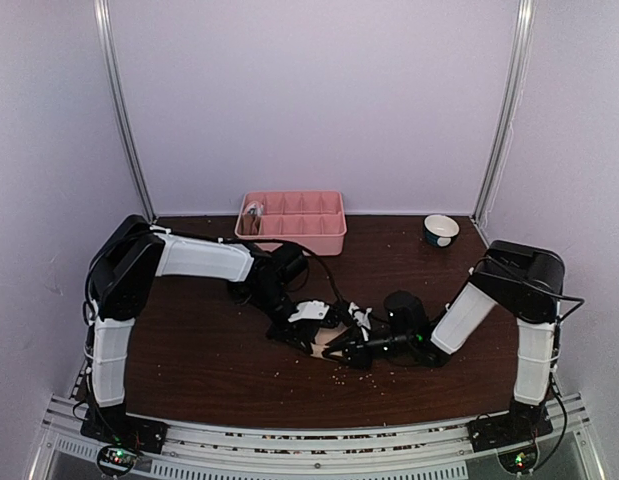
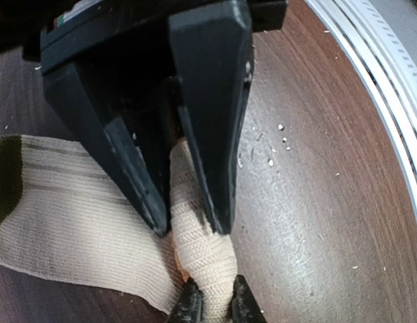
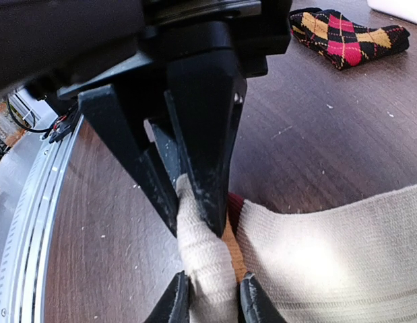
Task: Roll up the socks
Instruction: Roll the sock at the center of the board.
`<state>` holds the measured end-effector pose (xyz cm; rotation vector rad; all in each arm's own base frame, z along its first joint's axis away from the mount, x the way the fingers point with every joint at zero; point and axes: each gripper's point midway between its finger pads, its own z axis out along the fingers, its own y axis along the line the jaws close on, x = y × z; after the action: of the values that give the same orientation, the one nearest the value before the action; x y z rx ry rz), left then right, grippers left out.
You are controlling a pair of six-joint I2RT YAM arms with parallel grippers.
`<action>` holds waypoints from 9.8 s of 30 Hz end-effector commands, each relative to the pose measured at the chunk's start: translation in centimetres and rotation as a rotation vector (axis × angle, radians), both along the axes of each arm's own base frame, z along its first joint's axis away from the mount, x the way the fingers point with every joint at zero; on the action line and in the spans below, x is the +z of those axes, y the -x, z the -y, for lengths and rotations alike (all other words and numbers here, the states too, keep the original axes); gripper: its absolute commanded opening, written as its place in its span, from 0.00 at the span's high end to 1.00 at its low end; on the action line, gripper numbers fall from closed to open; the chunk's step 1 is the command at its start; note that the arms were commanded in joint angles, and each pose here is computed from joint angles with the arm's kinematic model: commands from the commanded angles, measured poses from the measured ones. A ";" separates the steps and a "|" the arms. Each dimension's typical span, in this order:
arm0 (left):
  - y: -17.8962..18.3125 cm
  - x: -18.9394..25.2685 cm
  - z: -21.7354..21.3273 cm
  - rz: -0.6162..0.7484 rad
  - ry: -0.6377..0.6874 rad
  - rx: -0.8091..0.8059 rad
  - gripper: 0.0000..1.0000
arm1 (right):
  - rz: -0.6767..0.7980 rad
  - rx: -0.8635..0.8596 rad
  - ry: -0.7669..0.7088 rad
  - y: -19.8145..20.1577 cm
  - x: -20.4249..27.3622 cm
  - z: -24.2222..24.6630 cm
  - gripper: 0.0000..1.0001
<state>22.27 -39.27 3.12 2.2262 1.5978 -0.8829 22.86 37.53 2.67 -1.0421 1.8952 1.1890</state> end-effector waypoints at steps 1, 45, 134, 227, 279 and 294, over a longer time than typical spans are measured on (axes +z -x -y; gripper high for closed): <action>1.5 -1.1 -1.7 -0.060 -0.081 -0.017 0.93 | -0.120 -0.093 0.148 1.0 -4.4 3.6 0.74; 5.9 -3.9 -2.7 0.016 -0.293 -0.141 0.96 | -0.318 -0.125 0.091 -4.3 -2.0 0.8 0.93; 4.1 -5.6 -4.3 -0.537 -0.471 0.160 0.98 | 0.813 0.095 0.531 7.2 -1.2 -2.9 0.66; -15.3 4.0 -5.3 0.202 -0.021 0.705 0.02 | -0.486 -0.016 0.575 4.4 -13.4 6.8 1.00; -11.7 24.2 -10.4 0.432 0.229 0.652 0.02 | -0.717 -0.043 0.583 5.0 -15.4 8.9 1.00; -19.8 22.6 -18.4 0.664 0.021 1.236 0.03 | -0.706 -0.062 0.569 4.9 -14.9 9.1 1.00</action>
<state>35.28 -24.49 16.85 1.4282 2.0807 -0.1343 23.95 38.51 1.32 -1.1231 2.1252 1.4978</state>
